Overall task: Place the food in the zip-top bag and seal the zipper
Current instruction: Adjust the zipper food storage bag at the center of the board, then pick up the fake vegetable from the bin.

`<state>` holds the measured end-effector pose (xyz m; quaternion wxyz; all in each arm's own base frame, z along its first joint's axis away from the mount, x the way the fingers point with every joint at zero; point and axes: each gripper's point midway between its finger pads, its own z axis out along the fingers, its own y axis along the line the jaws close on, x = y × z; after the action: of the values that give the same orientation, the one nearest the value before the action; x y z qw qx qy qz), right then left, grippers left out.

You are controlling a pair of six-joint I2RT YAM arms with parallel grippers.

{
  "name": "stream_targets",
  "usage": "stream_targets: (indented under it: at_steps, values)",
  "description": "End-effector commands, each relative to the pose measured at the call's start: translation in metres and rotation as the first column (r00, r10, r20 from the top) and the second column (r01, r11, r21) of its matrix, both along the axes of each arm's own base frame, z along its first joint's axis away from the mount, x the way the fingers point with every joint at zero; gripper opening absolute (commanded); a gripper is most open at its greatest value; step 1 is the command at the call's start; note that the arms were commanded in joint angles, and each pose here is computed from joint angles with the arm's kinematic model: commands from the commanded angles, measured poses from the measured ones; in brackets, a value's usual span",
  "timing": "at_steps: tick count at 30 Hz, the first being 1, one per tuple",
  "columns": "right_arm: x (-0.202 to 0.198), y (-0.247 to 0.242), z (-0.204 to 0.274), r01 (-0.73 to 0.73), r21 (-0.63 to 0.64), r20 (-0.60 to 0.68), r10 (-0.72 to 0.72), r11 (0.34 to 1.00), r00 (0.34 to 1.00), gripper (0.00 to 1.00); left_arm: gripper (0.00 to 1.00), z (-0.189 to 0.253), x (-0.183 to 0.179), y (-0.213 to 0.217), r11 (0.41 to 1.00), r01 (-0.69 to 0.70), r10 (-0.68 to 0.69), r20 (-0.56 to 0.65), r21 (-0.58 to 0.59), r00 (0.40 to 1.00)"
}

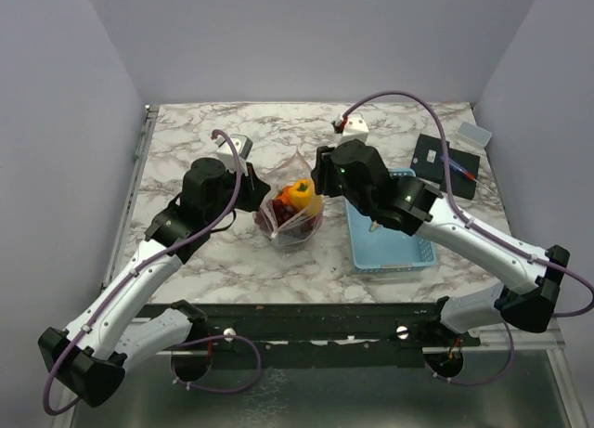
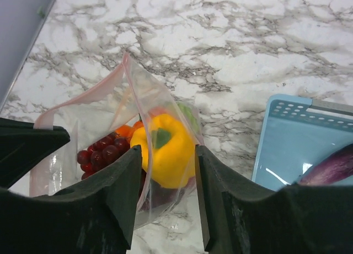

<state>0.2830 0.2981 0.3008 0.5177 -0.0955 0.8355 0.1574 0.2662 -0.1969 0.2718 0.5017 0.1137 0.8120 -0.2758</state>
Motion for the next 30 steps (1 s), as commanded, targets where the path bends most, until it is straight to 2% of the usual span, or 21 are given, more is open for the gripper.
stream_targets:
  at_steps: [1, 5, 10, 14, 30]
  values:
    - [0.0, -0.027, 0.035, 0.091, 0.094, 0.067, -0.097, 0.991, 0.993, 0.5, 0.0, 0.01, -0.002, -0.002, 0.999, 0.031, -0.03, 0.064, -0.018, 0.997]
    - [-0.004, -0.045, 0.044, 0.143, 0.132, 0.087, -0.156, 0.981, 0.984, 0.58, 0.0, 0.01, -0.005, 0.0, 0.999, 0.037, -0.036, 0.074, -0.016, 0.997]
    - [-0.008, -0.072, 0.038, 0.224, 0.105, 0.097, -0.234, 0.969, 0.968, 0.61, 0.0, 0.013, -0.007, 0.001, 0.999, 0.044, -0.042, 0.09, -0.017, 0.995]
    - [-0.011, -0.092, 0.018, 0.288, 0.058, 0.087, -0.292, 0.956, 0.952, 0.69, 0.0, 0.011, -0.009, 0.002, 0.999, 0.043, -0.041, 0.093, -0.02, 0.995]
    - [-0.004, -0.146, -0.082, 0.445, -0.093, -0.048, -0.45, 0.891, 0.892, 0.78, 0.0, 0.003, -0.013, 0.007, 0.999, 0.022, -0.019, 0.084, -0.025, 0.996]
